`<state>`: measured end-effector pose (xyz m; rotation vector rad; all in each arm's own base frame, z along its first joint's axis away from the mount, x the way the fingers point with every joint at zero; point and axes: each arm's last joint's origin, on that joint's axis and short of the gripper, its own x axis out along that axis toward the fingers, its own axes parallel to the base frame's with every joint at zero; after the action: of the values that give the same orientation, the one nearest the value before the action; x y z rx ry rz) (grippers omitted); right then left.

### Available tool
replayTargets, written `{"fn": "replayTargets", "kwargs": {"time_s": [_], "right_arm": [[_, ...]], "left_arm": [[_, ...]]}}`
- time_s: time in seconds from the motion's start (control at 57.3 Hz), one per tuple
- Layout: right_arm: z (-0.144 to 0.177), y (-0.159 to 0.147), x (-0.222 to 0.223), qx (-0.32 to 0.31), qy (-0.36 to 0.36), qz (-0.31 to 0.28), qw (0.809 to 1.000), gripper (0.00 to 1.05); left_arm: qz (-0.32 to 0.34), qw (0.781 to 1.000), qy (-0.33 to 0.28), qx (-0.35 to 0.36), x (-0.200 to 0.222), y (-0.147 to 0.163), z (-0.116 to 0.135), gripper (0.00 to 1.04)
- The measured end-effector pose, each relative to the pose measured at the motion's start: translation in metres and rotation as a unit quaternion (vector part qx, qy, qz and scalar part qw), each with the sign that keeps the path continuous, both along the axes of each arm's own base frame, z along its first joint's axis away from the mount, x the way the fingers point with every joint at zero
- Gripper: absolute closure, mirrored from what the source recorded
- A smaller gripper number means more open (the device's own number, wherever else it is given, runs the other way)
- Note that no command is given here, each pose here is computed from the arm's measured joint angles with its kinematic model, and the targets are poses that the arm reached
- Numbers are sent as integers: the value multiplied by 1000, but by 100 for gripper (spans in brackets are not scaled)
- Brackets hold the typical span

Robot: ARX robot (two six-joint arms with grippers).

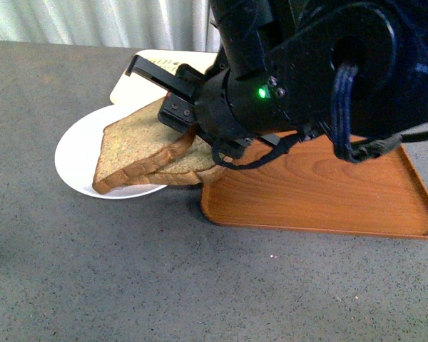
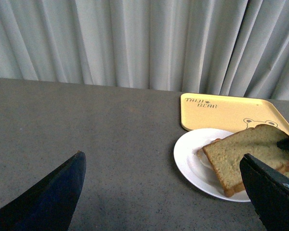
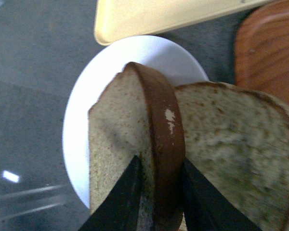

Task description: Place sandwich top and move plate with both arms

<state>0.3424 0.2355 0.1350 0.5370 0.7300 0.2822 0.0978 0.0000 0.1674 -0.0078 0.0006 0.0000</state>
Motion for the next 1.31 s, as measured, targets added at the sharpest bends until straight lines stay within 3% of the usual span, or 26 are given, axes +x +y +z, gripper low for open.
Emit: {"fn": "replayTargets", "kwargs": {"time_s": [0.087, 0.157, 0.331, 0.436, 0.541, 0.645, 0.872, 1.308], "right_arm": [[1, -19, -8, -19, -6, -35, 999, 60], [19, -40, -13, -22, -41, -65, 997, 42], [54, -67, -27, -33, -119, -84, 989, 14], [55, -90, -42, -116, -270, -153, 943, 31], [51, -123, -66, -190, -334, -152, 911, 48], [50, -149, -88, -227, -349, -146, 898, 66], [39, -184, -125, -251, -345, -133, 895, 103], [26, -216, -171, -257, -344, -131, 894, 103]], "left_arm": [[0, 1000, 0, 0, 0, 0, 0, 9], [0, 1000, 0, 0, 0, 0, 0, 9], [0, 1000, 0, 0, 0, 0, 0, 9], [0, 1000, 0, 0, 0, 0, 0, 9], [0, 1000, 0, 0, 0, 0, 0, 9], [0, 1000, 0, 0, 0, 0, 0, 9], [0, 1000, 0, 0, 0, 0, 0, 9], [0, 1000, 0, 0, 0, 0, 0, 9]]}}
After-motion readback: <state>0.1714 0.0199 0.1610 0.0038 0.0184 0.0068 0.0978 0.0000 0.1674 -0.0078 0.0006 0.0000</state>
